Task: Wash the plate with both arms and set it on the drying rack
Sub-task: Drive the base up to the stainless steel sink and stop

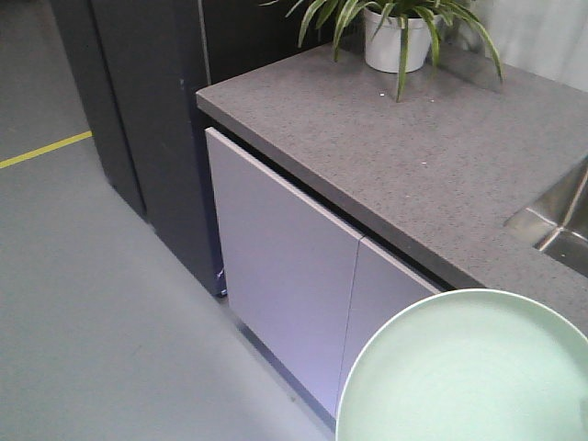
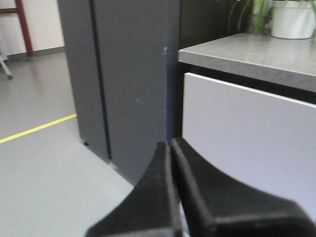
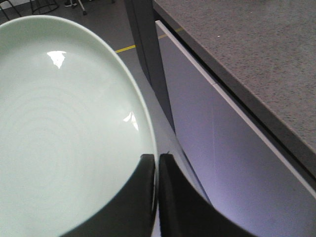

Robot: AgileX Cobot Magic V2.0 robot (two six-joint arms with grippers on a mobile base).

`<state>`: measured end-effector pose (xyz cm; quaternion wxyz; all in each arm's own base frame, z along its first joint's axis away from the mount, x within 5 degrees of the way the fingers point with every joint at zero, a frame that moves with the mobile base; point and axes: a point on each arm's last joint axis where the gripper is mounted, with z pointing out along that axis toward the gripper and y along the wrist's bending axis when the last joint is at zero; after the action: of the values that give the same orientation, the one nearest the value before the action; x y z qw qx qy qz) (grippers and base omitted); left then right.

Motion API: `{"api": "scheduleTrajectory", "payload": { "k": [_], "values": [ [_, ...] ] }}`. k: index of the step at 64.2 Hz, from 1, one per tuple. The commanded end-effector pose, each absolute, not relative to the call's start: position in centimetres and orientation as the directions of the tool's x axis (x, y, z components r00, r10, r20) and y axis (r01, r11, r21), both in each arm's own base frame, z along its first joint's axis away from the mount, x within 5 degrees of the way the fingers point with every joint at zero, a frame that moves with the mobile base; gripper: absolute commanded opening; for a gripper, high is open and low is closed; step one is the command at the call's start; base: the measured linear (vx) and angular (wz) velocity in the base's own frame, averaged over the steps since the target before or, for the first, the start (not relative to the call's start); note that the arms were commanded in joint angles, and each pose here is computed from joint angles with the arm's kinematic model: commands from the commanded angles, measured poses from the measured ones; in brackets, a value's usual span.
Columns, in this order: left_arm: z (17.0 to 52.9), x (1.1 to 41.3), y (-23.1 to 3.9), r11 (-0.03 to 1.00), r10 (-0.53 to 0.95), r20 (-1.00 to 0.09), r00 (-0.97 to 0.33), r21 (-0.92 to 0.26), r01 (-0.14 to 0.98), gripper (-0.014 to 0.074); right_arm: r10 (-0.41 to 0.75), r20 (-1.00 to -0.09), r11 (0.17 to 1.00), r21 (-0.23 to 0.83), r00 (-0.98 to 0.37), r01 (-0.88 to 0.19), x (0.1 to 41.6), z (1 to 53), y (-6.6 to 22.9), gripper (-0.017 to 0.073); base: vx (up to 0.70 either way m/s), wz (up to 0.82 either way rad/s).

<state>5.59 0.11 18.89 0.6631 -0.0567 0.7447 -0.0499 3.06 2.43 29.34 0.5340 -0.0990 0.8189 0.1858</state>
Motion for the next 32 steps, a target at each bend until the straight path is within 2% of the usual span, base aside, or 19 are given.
{"api": "scheduleTrajectory", "payload": {
  "k": [1, 32],
  "values": [
    [20.46, 5.43, -0.02, 0.988, -0.155, -0.988, -0.012, -0.155, 0.017, -0.0006, 0.079, -0.941, 0.909, 0.204, -0.330, -0.364, 3.27, 30.79, 2.41, -0.0001, 0.10, -0.38],
    [20.46, 5.43, -0.02, 0.988, -0.155, -0.988, -0.012, -0.155, 0.017, -0.0006, 0.079, -0.941, 0.909, 0.204, -0.330, -0.364, 3.27, 30.79, 2.41, -0.0001, 0.11, -0.43]
  ]
}}
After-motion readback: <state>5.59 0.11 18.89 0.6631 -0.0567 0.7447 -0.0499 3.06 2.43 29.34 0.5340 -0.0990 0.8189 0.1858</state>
